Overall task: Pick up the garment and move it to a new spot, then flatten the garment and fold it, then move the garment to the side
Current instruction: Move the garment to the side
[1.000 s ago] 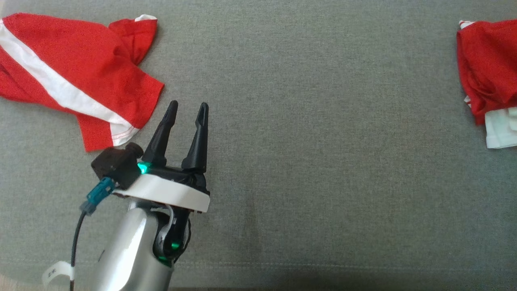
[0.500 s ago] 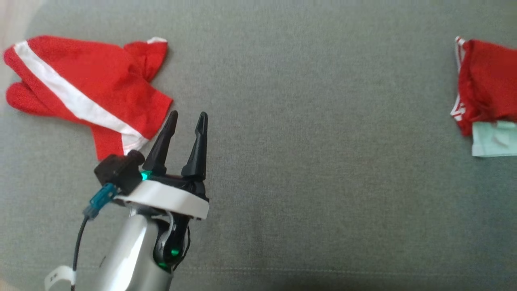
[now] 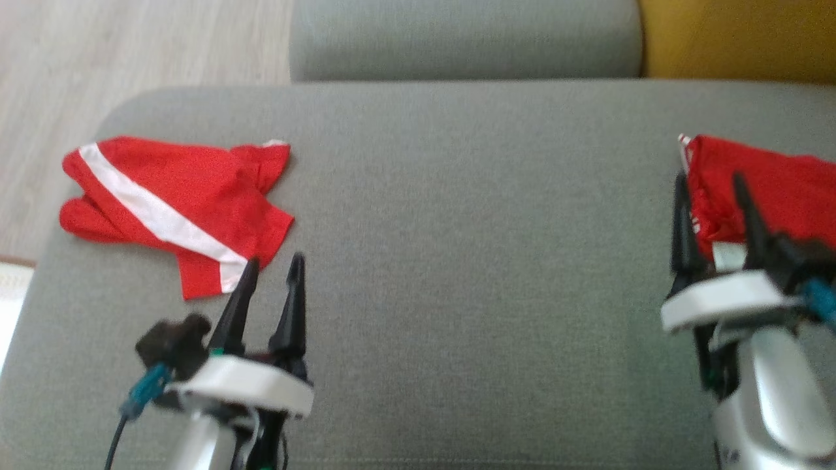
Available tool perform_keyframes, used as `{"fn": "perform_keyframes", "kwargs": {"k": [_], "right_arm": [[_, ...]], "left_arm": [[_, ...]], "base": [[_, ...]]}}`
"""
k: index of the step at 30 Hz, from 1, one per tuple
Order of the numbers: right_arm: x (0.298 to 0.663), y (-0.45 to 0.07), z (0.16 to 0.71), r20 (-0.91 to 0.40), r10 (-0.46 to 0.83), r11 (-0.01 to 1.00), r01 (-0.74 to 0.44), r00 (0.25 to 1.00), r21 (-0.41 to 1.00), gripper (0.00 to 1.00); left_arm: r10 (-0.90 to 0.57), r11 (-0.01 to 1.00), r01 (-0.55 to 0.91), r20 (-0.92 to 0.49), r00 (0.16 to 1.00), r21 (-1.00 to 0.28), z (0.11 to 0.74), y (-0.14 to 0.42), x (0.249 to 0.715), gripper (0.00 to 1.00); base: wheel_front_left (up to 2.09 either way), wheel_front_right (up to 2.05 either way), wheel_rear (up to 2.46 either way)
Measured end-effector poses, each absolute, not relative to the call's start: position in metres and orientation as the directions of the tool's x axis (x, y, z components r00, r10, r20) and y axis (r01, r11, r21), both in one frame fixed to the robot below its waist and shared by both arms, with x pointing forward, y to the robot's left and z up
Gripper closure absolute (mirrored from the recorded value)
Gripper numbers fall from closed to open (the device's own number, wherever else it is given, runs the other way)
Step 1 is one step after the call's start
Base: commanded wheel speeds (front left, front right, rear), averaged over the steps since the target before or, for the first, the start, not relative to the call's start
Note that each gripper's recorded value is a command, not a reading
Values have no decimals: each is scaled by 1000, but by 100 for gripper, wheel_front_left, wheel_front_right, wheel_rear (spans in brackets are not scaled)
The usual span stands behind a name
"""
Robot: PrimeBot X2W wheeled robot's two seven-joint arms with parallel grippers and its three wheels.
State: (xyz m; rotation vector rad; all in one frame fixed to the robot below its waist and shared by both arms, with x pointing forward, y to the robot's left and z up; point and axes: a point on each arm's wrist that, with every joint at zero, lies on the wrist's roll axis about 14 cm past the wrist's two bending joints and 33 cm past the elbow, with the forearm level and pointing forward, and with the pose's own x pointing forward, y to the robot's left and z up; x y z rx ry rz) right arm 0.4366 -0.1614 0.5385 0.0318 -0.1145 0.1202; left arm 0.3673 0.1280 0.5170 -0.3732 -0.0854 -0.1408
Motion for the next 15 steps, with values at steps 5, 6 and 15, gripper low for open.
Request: {"fn": "perform_keyframes", "kwargs": {"k": [5, 6, 15], "right_arm": [[405, -160, 526, 109, 109, 987, -120, 988, 107, 0], [405, -160, 526, 109, 109, 987, -120, 988, 107, 0], [367, -158, 509, 84, 101, 973, -116, 991, 199, 0]], "left_arm": [[-102, 923, 126, 85, 991, -363, 507, 134, 344, 0], [-102, 923, 126, 85, 991, -363, 507, 134, 344, 0], [-105, 923, 132, 93, 990, -360, 508, 134, 330, 0]], "base": [[0, 0, 0], [0, 0, 0], [0, 0, 0]]}}
